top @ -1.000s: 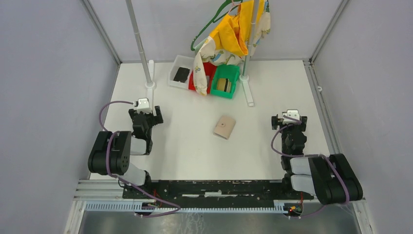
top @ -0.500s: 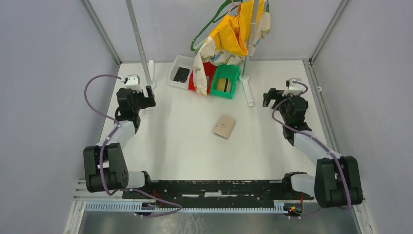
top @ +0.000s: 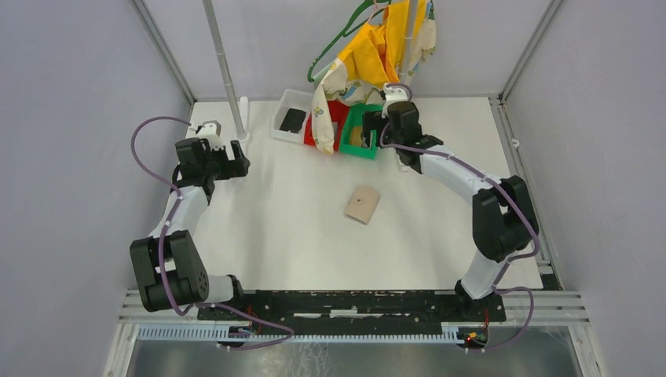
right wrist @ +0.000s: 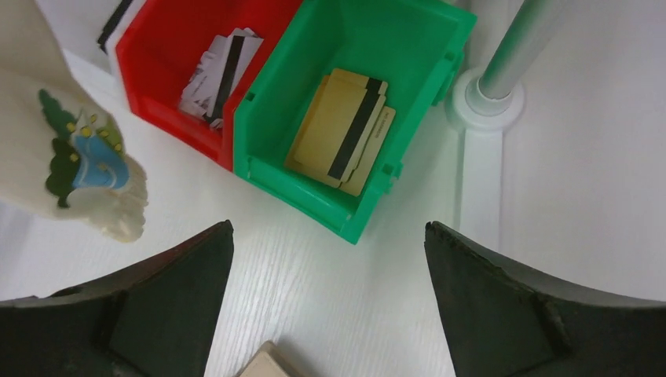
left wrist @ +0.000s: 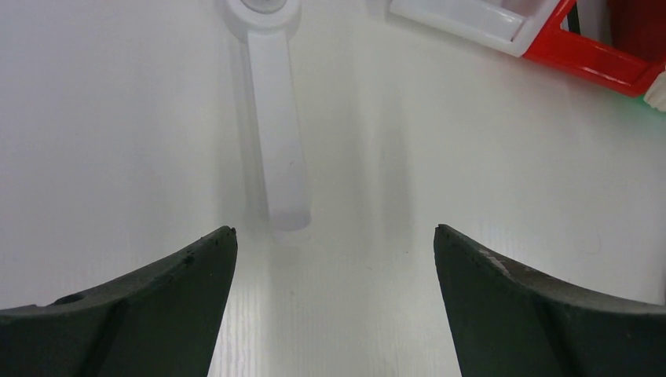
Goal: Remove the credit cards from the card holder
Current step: Move the storage box to the center of the board.
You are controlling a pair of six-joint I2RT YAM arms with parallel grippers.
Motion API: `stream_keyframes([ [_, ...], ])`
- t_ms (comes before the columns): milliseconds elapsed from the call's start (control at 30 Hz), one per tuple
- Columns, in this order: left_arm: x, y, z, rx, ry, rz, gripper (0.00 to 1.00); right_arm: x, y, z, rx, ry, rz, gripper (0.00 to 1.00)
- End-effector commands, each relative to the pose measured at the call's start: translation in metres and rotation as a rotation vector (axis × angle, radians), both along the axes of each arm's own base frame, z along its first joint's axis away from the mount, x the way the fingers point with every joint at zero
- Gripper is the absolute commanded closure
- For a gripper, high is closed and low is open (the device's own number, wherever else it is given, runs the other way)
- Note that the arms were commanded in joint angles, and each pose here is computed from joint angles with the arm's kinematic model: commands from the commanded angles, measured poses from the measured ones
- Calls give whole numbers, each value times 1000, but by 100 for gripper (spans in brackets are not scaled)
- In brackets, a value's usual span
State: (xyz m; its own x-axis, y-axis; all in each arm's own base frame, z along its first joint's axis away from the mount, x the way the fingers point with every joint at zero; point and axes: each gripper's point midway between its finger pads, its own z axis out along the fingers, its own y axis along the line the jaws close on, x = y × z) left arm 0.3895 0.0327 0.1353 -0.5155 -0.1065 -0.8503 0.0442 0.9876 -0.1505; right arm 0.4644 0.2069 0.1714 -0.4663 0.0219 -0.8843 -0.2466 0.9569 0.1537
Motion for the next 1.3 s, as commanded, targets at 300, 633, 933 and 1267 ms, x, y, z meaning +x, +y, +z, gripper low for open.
stream_keyframes([
  [300, -15, -33, 28, -61, -4, -190, 0, 41, -23, -45, -220, 68, -303, 30],
  [633, -34, -47, 34, -88, -1, -247, 0, 64, -6, -61, -172, 27, -285, 39],
  [933, -43, -51, 47, -78, -27, -272, 0, 61, 4, -78, -148, 38, -237, 70],
  [1267, -51, -64, 59, -113, -34, -335, 0, -4, -21, -82, -148, 15, -200, 79],
])
